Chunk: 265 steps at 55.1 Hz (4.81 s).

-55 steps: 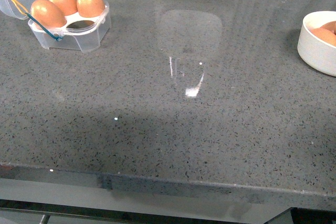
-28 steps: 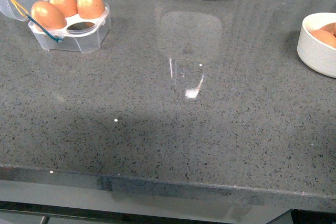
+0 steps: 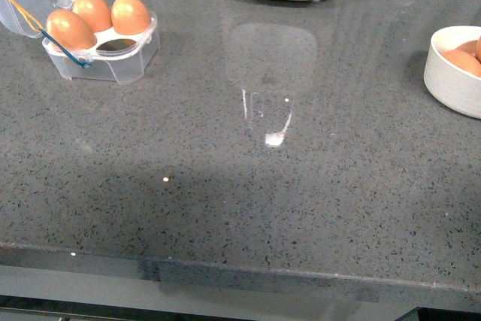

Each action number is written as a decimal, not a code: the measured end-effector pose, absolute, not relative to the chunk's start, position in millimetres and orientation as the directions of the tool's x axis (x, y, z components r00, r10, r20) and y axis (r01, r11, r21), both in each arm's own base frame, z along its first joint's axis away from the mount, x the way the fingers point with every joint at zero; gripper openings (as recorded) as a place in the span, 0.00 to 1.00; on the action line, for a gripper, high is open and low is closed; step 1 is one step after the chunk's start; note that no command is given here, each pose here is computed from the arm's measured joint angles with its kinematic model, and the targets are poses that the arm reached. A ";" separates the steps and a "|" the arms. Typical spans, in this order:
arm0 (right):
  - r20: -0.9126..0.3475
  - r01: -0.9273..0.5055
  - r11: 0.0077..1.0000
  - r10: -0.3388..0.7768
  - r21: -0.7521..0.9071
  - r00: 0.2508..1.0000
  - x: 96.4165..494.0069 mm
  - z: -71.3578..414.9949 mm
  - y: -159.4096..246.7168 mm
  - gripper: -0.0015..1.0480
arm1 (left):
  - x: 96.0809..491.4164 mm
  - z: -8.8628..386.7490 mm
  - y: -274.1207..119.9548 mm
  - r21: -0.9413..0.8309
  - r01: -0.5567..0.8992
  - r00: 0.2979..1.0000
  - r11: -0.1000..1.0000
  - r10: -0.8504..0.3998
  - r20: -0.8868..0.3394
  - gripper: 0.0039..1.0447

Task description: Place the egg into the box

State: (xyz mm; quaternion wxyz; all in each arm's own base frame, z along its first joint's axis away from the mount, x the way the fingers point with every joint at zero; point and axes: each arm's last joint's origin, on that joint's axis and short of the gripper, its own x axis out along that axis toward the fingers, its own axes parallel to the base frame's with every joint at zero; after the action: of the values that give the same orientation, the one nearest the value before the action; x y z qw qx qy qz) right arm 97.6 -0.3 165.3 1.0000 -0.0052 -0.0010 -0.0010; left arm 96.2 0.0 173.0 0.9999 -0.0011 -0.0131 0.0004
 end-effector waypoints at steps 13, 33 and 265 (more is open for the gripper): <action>0.002 0.002 1.000 -0.002 -0.010 1.000 97.6 165.3 -0.3 0.93 | 96.2 173.0 0.0 -0.002 -0.001 1.000 1.000 0.001 0.026 0.94; 0.040 0.031 0.989 -0.038 0.145 0.998 127.4 202.5 -14.2 0.93 | 96.1 173.0 0.0 -0.002 -0.001 1.000 1.000 0.001 0.027 0.94; -0.370 -0.926 0.376 0.864 0.026 0.341 376.7 244.1 166.8 0.39 | 96.1 173.0 0.0 -0.002 0.000 1.000 1.000 0.000 0.027 0.94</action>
State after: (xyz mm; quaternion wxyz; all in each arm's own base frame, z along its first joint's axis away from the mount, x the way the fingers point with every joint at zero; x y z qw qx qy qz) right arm 376.7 166.8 244.1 0.8133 -0.0947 0.1635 0.5503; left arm 96.1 0.0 173.0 0.9999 -0.0011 -0.0133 0.0002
